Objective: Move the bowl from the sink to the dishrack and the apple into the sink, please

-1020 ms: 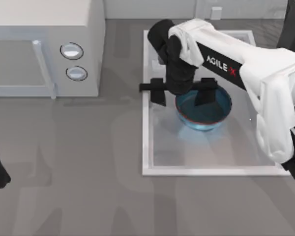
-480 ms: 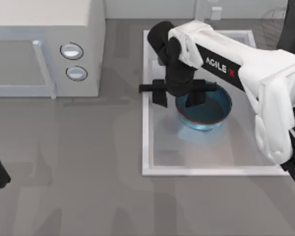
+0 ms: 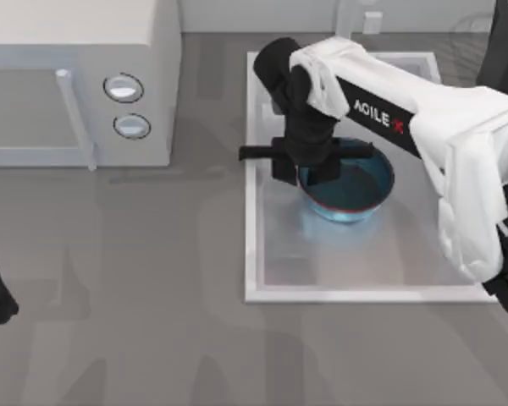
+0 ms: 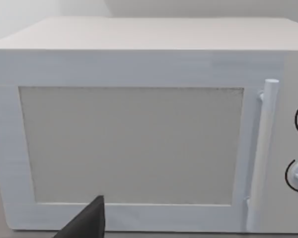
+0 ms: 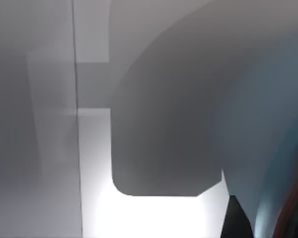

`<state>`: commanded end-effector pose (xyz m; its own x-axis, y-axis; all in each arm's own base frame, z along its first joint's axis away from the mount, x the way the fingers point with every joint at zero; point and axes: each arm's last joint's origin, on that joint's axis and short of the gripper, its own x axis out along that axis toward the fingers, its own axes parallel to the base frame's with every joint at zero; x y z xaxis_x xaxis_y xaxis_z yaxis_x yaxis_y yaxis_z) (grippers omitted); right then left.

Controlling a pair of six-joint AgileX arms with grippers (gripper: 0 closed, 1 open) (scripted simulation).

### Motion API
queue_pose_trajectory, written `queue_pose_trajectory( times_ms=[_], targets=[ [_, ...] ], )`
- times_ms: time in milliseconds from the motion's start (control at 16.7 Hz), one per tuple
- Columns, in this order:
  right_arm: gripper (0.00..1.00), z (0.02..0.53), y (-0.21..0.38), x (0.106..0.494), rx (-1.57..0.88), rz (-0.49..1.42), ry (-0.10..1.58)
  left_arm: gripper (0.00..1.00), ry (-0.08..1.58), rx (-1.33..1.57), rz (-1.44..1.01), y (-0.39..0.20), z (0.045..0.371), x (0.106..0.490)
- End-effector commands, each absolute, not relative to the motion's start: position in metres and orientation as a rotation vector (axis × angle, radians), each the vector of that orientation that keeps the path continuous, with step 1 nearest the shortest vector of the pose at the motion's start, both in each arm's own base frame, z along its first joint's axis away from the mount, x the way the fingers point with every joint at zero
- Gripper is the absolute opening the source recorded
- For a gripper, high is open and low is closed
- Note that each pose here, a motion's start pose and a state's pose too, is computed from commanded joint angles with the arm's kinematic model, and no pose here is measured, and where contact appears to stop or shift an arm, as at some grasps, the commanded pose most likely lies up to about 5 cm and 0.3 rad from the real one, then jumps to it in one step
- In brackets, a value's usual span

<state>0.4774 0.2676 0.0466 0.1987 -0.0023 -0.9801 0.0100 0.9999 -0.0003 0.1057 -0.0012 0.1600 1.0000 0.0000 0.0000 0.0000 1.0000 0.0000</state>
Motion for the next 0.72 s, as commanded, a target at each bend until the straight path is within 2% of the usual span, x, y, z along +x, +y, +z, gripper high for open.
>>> queue_pose_trajectory(
  times_ms=[480, 720],
  targets=[
    [0.00, 0.054, 0.269, 0.476, 0.009, -0.009, 1.366, 1.00, 0.000, 0.000, 0.000, -0.001, 0.160, 0.106],
    [0.00, 0.102, 0.293, 0.446, 0.005, -0.009, 1.371, 1.00, 0.000, 0.000, 0.000, -0.001, 0.160, 0.106]
  ],
)
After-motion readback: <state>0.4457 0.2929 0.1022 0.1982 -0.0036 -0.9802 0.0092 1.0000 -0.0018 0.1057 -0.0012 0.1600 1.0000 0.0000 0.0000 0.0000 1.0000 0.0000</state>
